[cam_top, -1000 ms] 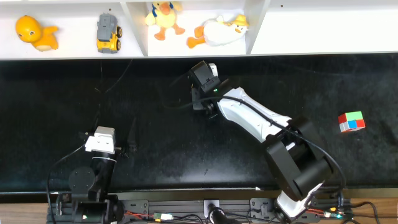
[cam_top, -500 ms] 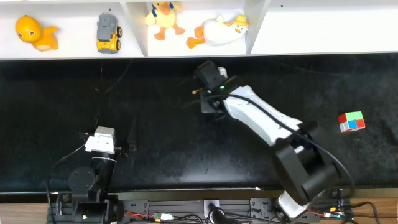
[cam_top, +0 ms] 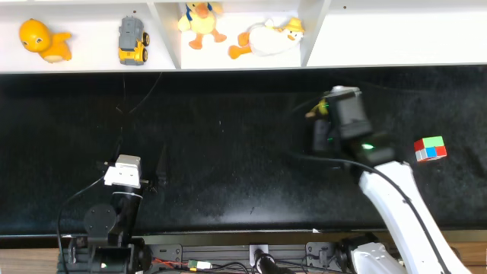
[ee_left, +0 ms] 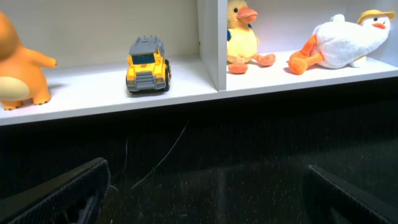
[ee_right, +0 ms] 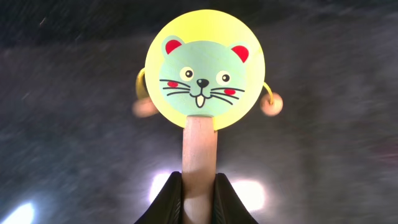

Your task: Store Toys

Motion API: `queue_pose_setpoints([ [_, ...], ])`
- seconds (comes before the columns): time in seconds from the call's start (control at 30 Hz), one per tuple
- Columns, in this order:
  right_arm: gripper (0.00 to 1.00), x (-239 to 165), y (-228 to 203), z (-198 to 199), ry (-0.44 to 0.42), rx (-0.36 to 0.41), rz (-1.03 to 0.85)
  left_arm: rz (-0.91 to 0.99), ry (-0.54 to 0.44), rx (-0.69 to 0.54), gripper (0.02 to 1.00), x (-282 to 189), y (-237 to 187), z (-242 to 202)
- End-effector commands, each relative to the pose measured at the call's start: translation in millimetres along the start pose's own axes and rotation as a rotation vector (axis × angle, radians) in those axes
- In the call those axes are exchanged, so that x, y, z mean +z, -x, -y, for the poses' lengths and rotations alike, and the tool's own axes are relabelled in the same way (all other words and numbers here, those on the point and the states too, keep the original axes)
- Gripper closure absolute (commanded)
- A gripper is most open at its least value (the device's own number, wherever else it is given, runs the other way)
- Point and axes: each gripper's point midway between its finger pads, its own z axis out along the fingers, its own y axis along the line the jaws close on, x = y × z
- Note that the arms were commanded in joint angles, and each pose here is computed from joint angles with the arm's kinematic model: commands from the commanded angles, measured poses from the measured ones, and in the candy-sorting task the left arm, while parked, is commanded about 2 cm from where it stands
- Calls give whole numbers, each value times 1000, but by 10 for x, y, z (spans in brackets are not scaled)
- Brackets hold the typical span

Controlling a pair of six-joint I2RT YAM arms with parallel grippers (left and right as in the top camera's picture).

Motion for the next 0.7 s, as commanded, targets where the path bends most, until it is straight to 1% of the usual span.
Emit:
queue_pose_setpoints([
  [0.03, 956, -96, 330, 195, 27, -127, 68, 6, -14, 16, 20, -6, 10, 29],
  [0.17, 956, -38, 676, 358, 34, -183, 110, 6, -14, 17, 20, -6, 10, 29],
  [0.3, 958, 52, 1044, 356, 69, -233, 151, 6, -14, 16, 20, -6, 10, 29],
  [0.43, 956, 204, 1328, 325, 81, -241, 156, 6, -14, 17, 20, -6, 10, 29],
  [0.53, 961, 371, 1433, 260, 114, -257, 139, 6, -14, 17, 20, -6, 10, 29],
  [0.7, 956, 631, 1587, 207, 134, -259, 134, 6, -14, 16, 20, -6, 10, 29],
])
